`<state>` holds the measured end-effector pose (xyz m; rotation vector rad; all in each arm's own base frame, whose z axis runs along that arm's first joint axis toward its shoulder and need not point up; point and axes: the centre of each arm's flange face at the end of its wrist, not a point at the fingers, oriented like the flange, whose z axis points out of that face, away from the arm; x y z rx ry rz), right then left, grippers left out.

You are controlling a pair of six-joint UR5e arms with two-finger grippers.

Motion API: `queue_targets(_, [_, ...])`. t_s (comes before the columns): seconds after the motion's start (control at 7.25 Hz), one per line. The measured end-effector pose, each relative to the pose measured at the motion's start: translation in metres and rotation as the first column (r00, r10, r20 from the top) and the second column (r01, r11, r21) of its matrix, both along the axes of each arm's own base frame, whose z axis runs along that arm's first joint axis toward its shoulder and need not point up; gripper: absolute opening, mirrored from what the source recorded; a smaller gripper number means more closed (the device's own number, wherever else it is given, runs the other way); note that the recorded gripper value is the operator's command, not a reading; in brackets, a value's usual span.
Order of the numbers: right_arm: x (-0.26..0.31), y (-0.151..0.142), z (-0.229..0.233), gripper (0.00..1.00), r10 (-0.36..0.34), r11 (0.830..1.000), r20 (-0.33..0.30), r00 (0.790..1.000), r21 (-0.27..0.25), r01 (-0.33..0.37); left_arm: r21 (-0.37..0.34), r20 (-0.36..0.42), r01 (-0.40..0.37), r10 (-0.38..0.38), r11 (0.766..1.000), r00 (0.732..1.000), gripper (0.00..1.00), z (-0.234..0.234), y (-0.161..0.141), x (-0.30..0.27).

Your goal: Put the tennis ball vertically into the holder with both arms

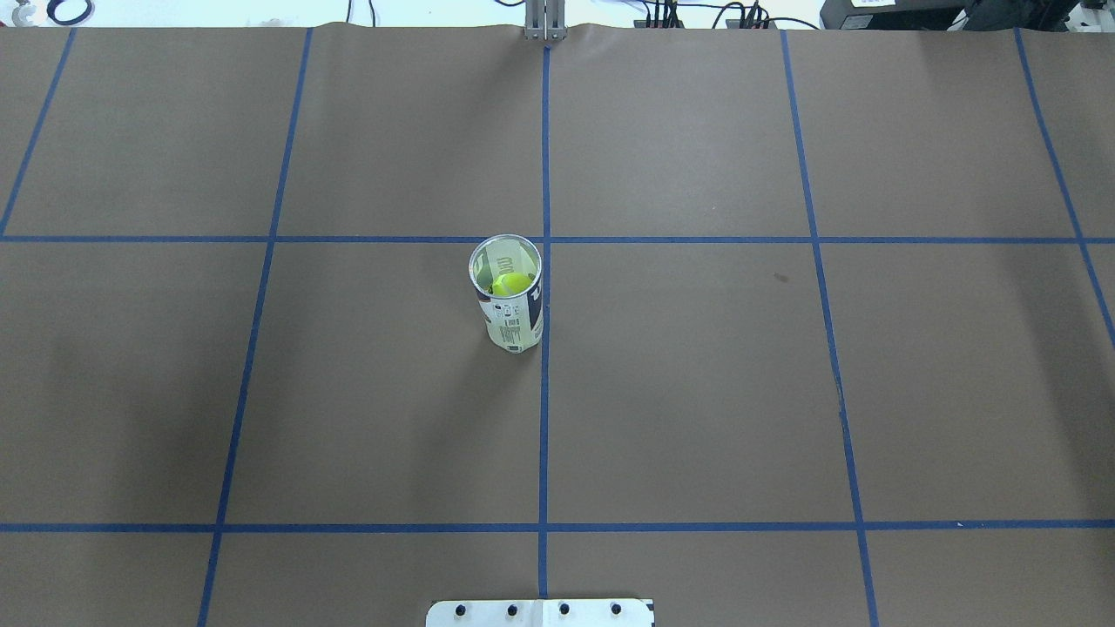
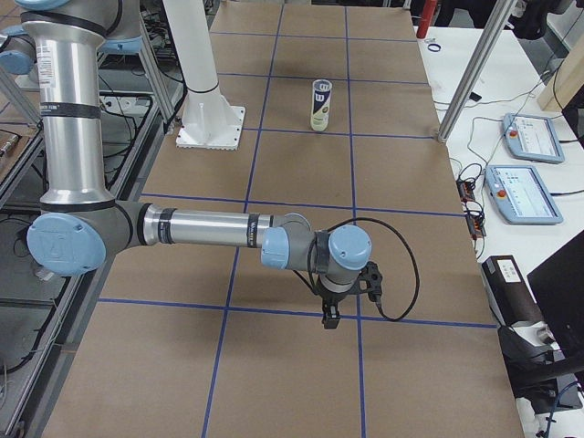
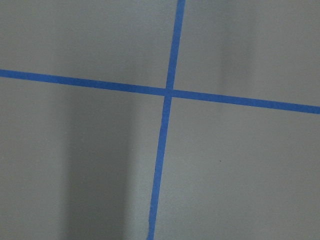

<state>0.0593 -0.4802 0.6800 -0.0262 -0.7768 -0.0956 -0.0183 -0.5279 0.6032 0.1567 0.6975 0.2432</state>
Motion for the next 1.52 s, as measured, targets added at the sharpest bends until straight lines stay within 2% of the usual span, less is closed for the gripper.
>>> queue_targets(0.28, [0.017, 0.02, 0.016, 0.99, 0.035, 0.999, 0.004, 0.999, 0.007, -0.035, -0.02, -0.001, 0.005, -0.005, 1.0, 1.0, 1.0, 0.002, 0.0, -0.001])
queue_targets(0.69, [0.027, 0.012, -0.03, 0.99, 0.07, 0.997, 0.004, 0.998, 0.04, -0.07, -0.084, 0.005, 0.01, -0.009, 0.996, 1.0, 1.0, -0.026, -0.026, -0.003])
queue_targets(0.97, [0.028, 0.012, -0.062, 0.99, 0.107, 0.994, 0.002, 0.994, 0.025, -0.107, -0.1, 0.006, 0.01, -0.009, 0.995, 1.0, 1.0, -0.025, -0.024, -0.006])
queue_targets(1.52, [0.027, 0.016, -0.063, 0.99, 0.124, 0.992, 0.003, 0.992, 0.007, -0.124, -0.11, 0.007, 0.01, -0.01, 0.994, 1.0, 1.0, -0.021, -0.022, -0.007])
